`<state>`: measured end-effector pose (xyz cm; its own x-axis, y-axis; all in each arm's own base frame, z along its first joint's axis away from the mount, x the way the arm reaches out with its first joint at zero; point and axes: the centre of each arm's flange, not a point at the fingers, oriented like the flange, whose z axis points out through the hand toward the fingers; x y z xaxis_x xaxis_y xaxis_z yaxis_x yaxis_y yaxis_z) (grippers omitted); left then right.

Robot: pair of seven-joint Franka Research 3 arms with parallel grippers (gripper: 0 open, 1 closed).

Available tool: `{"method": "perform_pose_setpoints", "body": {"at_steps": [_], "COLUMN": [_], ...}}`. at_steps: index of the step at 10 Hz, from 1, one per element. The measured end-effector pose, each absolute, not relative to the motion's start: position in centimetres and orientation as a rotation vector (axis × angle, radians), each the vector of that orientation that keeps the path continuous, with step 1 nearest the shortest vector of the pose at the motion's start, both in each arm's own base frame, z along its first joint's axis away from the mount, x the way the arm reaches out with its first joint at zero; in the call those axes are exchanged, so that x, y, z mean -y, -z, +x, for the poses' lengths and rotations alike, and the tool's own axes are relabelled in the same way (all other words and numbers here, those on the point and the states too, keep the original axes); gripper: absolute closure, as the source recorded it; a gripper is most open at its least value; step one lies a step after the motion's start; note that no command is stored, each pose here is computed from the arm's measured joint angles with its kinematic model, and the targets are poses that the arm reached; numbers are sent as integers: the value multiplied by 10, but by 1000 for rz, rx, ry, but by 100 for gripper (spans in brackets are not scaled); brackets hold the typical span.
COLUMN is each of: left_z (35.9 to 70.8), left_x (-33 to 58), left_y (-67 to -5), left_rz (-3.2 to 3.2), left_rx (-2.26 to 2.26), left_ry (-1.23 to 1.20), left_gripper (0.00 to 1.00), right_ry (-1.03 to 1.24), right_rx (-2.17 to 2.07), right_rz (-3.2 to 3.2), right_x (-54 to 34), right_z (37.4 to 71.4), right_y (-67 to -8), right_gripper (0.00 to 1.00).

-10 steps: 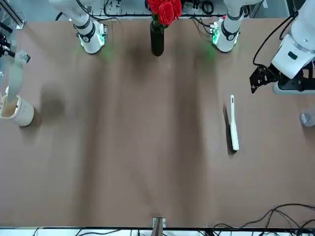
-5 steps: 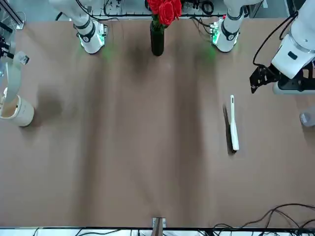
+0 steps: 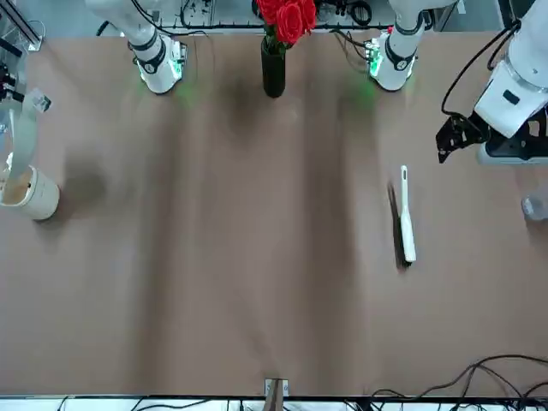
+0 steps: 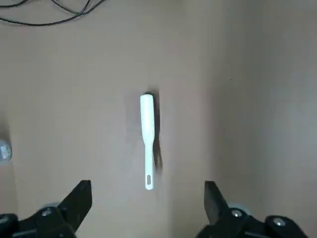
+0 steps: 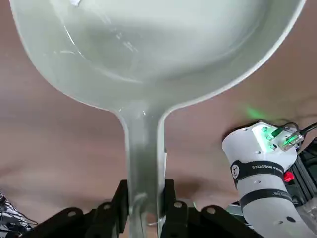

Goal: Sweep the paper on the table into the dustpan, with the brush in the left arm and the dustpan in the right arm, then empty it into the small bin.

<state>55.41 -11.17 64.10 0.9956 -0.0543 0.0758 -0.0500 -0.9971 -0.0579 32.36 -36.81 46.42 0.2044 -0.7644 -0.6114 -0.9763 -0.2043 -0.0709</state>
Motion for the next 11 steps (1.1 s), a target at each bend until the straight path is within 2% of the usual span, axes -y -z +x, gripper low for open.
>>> {"method": "perform_pose_setpoints", "body": {"at_steps": [5,11], "left_z": [556,561], "left_x": [106,101], "left_y": [-639,-638], "left_rz": [-3082,-3084], "left_rx": [-65,-52], "left_ry": [113,123], "left_gripper": [0,0], "right_ry": [-726,-728], "right_rx": [-1558,-1565], "right_rz": [-2063,-2124], "right_x": [361,370], "right_z": [327,328], "right_y": [-451,-480], "right_gripper": [67,67]}}
